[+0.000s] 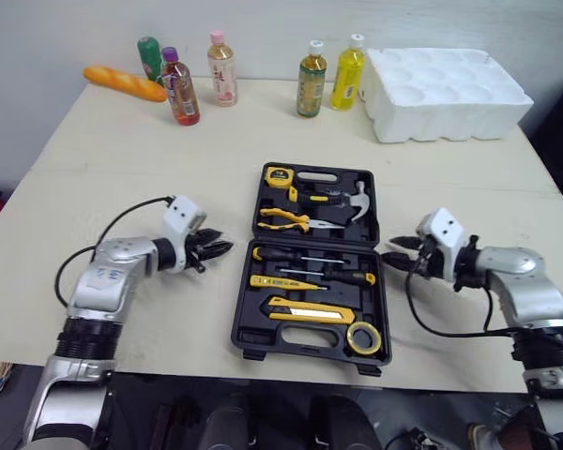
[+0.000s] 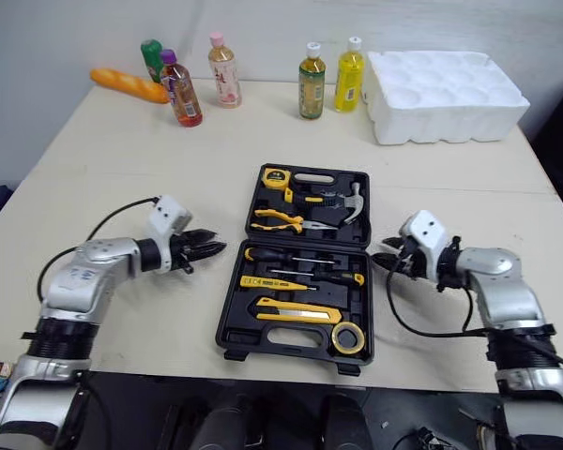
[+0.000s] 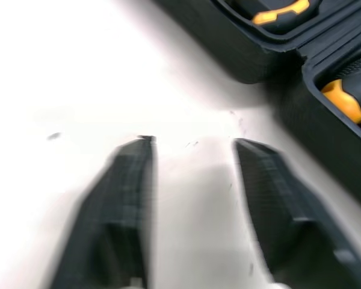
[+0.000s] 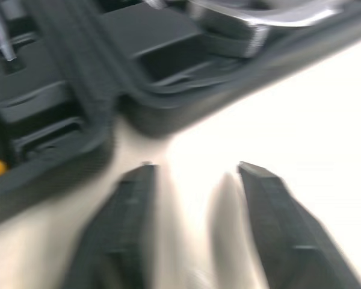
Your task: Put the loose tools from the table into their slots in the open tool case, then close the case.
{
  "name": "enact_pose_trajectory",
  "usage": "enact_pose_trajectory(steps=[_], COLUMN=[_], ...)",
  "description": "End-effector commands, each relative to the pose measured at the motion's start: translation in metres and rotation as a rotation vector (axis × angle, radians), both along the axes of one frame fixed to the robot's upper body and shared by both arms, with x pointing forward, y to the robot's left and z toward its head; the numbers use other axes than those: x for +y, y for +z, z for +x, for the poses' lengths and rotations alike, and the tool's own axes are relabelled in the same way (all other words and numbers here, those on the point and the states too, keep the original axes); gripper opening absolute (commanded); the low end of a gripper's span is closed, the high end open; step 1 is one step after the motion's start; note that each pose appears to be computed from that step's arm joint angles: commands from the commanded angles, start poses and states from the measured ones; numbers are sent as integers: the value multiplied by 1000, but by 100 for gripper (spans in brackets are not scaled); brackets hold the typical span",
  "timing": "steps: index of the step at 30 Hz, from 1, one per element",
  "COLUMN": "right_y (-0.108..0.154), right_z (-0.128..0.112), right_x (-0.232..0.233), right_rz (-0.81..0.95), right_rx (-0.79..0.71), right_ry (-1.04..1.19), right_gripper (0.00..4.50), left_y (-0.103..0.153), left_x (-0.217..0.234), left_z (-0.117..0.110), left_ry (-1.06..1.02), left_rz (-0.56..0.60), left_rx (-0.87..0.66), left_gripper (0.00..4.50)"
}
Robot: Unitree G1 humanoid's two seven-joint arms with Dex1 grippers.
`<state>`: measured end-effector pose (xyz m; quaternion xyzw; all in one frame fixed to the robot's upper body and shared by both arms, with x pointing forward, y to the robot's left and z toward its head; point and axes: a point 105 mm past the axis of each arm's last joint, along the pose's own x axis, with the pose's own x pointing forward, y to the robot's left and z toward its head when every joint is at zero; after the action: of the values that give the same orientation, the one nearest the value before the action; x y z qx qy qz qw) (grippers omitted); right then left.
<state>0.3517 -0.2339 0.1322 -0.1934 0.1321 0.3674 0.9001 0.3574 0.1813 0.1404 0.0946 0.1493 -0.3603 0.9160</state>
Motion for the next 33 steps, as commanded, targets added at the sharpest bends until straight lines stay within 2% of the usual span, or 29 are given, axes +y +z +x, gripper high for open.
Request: enact_pose_trajectory(steps=[1, 2, 7, 8, 10, 12, 14, 27, 33], right_y=[32, 40, 67, 65, 72, 83, 86, 73, 69], right_z=[2, 2, 2, 3, 0, 2, 7, 29, 32], right_x=[-25, -24, -14, -15, -1, 11, 18, 29, 32], right_rz=[-130, -101, 30, 74, 176, 260, 257, 182, 185], right_rx=[-56, -49, 35, 146, 281, 344, 397, 409, 407], right_ry=[-86, -93, -135, -221, -248, -257, -303, -417, -428], right_gripper=[449, 450, 450, 450, 450, 450, 450, 450, 450], left_y=[46, 58, 74, 75, 75, 72, 70, 62, 57], left_x=[11, 5, -6, -10, -20, -26, -27, -47, -59], left_z=[2, 0, 6, 8, 8, 11, 23, 55, 61], left_ry=[-2, -47, -37, -31, -38, -31, 58, 82, 71], left_rz=[-57, -100, -136, -140, -143, -130, -143, -83, -74], left_rx=[-146, -169, -67, -27, 54, 141, 210, 228, 245], left_gripper=[413, 449, 449, 449, 449, 449, 449, 449, 449])
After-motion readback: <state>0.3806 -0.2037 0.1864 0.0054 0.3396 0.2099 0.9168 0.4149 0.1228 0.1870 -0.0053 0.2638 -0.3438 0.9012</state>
